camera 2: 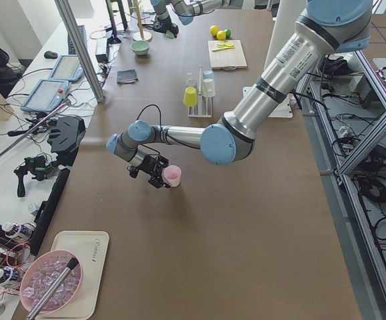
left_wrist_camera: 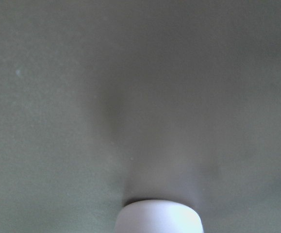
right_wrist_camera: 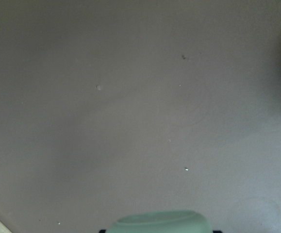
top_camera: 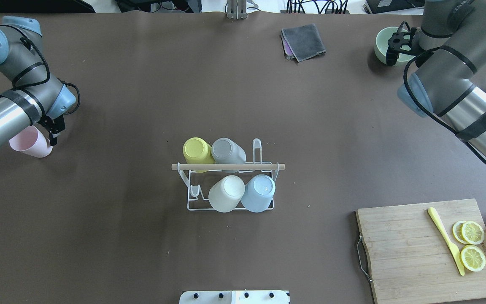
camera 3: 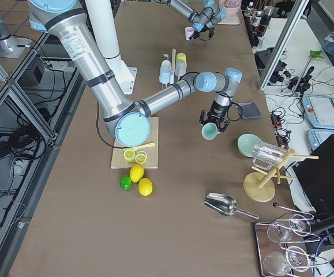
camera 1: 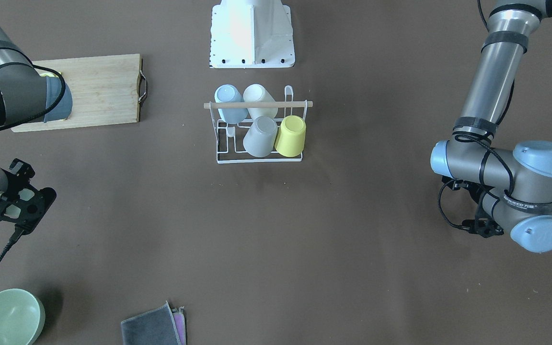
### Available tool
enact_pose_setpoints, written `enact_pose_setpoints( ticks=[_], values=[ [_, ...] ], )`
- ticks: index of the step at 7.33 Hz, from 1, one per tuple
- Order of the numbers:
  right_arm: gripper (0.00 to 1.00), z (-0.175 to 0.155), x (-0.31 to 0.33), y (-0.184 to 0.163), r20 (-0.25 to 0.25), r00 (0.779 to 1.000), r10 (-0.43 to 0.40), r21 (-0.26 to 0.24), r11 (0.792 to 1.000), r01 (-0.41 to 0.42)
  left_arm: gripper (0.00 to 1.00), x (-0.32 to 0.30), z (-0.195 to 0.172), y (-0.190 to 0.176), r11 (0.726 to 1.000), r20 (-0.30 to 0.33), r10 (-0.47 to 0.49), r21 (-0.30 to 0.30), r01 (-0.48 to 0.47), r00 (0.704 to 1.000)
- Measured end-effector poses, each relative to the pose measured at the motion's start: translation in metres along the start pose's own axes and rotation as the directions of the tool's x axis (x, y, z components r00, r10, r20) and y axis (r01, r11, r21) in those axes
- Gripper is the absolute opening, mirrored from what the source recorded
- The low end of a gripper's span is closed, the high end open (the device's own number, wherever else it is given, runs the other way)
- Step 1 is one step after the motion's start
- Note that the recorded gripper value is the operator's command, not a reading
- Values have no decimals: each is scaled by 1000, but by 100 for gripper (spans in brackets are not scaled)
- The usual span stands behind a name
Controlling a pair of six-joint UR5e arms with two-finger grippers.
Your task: Place cup on cup holder
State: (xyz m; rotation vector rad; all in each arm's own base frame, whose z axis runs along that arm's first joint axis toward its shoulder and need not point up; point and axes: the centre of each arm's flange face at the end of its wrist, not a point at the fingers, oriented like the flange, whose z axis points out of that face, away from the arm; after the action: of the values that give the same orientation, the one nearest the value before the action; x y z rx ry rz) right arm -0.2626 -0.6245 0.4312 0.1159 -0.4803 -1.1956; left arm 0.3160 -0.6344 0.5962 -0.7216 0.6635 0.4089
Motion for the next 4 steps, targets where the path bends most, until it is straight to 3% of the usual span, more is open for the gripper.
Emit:
enact_pose_setpoints(
  ticks=[1,2,4],
  values=[
    [0,2,-4,-5,-15,1000,-26,29,999,26,97,-1,1,0,1000,1,1,-3,-1,1000],
    [0,6,-6,-2,10,1000,-28,67,997,27,97,-1,2,0,1000,1,2,-5,-2,1000],
    [0,23,-7,18,134,991,-5,151,988,-15,96,-1,4,-1,1000,1,1,-8,-1,1000]
  ],
)
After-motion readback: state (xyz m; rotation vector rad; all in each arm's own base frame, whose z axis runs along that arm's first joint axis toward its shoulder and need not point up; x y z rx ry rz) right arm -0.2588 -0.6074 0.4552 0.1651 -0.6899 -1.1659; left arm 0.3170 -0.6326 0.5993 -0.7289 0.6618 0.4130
